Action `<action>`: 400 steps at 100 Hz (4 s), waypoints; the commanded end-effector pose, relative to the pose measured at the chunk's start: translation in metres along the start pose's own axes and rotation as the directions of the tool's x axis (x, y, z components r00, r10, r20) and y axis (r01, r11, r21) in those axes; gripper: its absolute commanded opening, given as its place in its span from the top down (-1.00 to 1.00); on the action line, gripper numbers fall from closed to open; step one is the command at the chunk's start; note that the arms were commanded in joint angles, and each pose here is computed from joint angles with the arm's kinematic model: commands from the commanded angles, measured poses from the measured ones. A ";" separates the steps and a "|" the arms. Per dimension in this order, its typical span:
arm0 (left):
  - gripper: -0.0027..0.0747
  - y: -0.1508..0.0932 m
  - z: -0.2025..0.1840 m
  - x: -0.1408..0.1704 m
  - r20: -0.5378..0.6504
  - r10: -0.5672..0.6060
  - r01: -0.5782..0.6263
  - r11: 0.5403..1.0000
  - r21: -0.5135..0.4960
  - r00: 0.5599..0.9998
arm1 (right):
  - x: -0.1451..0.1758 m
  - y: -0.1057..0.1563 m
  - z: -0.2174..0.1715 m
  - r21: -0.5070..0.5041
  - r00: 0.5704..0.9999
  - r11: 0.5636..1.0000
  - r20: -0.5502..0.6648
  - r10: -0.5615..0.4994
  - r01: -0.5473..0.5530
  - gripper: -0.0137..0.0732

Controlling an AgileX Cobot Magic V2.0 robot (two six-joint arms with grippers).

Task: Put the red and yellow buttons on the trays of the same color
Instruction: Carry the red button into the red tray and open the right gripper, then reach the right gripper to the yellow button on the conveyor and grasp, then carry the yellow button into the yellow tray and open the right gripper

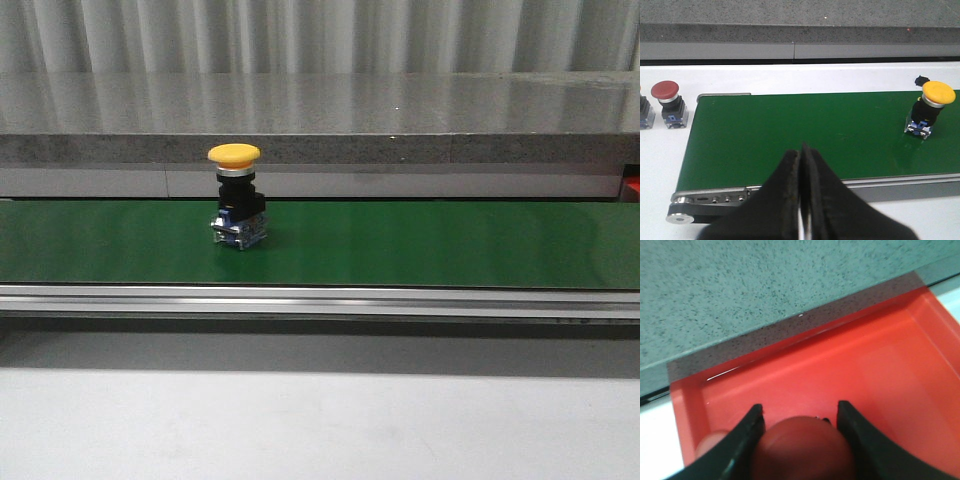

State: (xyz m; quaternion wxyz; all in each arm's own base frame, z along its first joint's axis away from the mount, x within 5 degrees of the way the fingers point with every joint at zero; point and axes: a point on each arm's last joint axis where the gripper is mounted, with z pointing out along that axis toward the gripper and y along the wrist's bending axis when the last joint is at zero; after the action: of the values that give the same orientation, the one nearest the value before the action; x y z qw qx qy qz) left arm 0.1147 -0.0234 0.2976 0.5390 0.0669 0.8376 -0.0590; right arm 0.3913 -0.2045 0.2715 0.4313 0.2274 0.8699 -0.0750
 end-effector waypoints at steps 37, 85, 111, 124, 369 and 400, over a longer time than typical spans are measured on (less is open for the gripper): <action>0.98 -0.002 -0.004 -0.015 0.101 -0.016 0.014 1.000 0.017 0.995 | -0.036 -0.001 0.051 -0.012 0.999 1.000 0.032 -0.012 0.013 0.35; 0.98 -0.002 -0.004 -0.015 0.101 -0.016 0.014 1.000 0.017 0.995 | -0.019 -0.002 0.086 -0.025 0.999 1.000 -0.039 0.012 -0.013 0.34; 0.98 -0.002 -0.004 -0.015 0.101 -0.016 0.014 1.000 0.017 0.995 | -0.023 -0.002 0.084 -0.027 0.999 1.000 -0.033 0.012 -0.013 -0.50; 0.98 -0.002 -0.004 -0.015 0.101 -0.016 0.014 1.000 0.017 0.995 | -0.038 0.001 0.069 -0.037 1.000 0.999 -0.014 0.011 -0.011 -0.71; 0.98 -0.002 -0.004 -0.015 0.101 -0.016 0.014 1.000 0.017 0.995 | 0.119 0.233 -0.162 -0.619 0.811 0.682 -0.121 -0.572 0.389 0.39; 0.98 -0.002 -0.004 -0.015 0.101 -0.016 0.014 1.000 0.017 0.995 | 0.053 0.116 -0.199 -0.384 0.955 0.903 -0.140 -0.262 0.192 0.39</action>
State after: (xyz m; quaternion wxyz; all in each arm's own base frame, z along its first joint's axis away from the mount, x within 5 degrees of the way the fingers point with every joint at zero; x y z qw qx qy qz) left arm 0.1147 -0.0234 0.2976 0.5390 0.0669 0.8376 -0.0590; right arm 0.2929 0.0116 0.3235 0.3040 -0.0053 0.9489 0.0843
